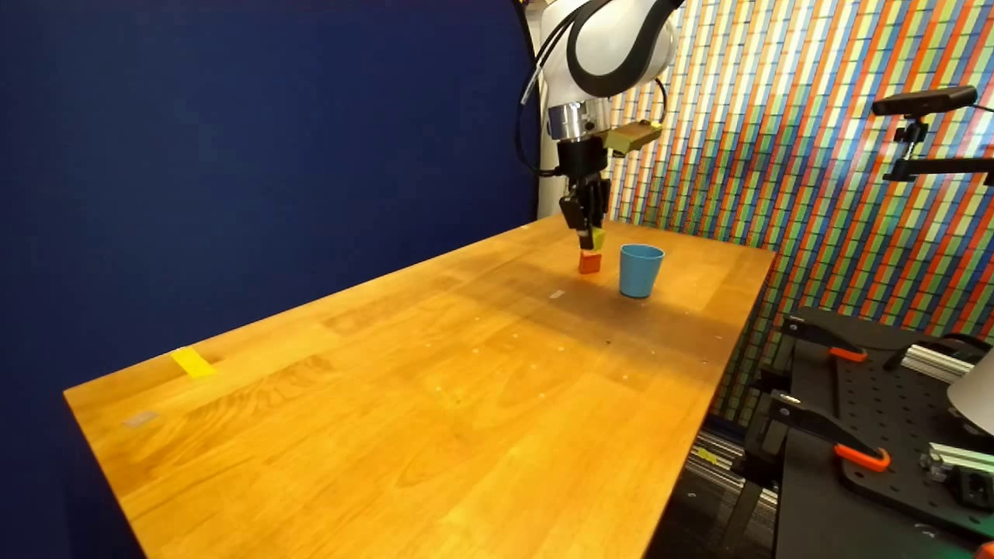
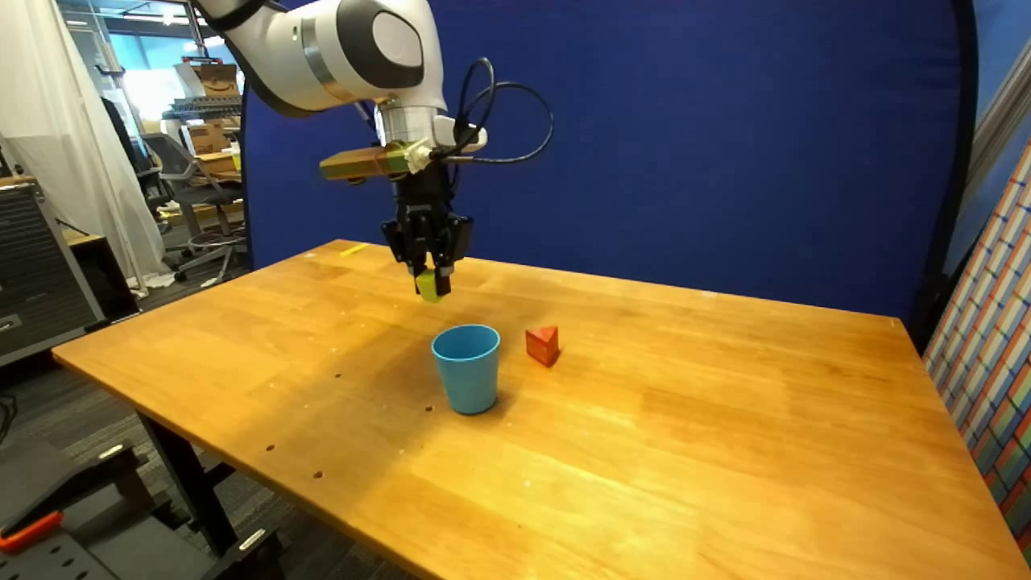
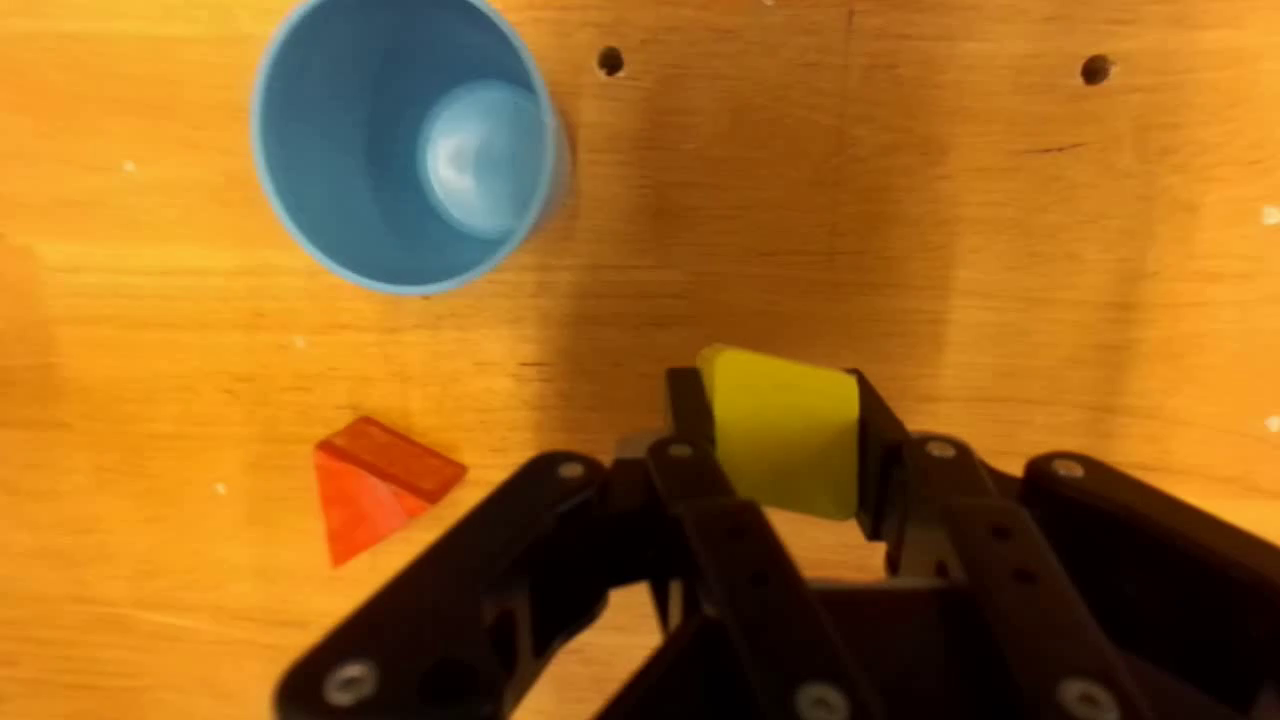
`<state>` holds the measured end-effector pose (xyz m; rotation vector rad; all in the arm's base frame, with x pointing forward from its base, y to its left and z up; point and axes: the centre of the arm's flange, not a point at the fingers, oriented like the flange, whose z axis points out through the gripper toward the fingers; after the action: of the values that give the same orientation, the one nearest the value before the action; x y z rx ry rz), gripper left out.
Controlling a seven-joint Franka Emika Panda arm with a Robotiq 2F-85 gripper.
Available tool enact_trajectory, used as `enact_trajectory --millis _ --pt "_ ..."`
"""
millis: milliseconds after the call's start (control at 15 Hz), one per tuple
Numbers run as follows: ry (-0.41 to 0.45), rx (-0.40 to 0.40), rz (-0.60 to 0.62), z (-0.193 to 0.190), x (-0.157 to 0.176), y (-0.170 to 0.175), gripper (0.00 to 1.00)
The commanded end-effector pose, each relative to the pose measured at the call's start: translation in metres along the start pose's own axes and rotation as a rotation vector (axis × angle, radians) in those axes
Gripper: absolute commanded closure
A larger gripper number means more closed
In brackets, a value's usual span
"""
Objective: Put the yellow block in the cup
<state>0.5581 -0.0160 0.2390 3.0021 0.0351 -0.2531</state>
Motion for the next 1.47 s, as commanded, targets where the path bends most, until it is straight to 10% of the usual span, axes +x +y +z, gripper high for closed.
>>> enact_trajectory --millis 0,667,733,1133,1400 --pt "0.007 0.012 0.128 -0.014 -0.021 0.037 0.91" --pt "-0.028 0.047 0.409 0.005 -0.068 0.075 0.91" --pt "-0.031 0.057 0.422 0.007 -0.069 0.075 0.41" --pt "-0.013 0.084 0.441 0.004 -0.072 0.081 0.02" --pt "-0.034 0.078 0.423 0.009 -0.059 0.079 0.00"
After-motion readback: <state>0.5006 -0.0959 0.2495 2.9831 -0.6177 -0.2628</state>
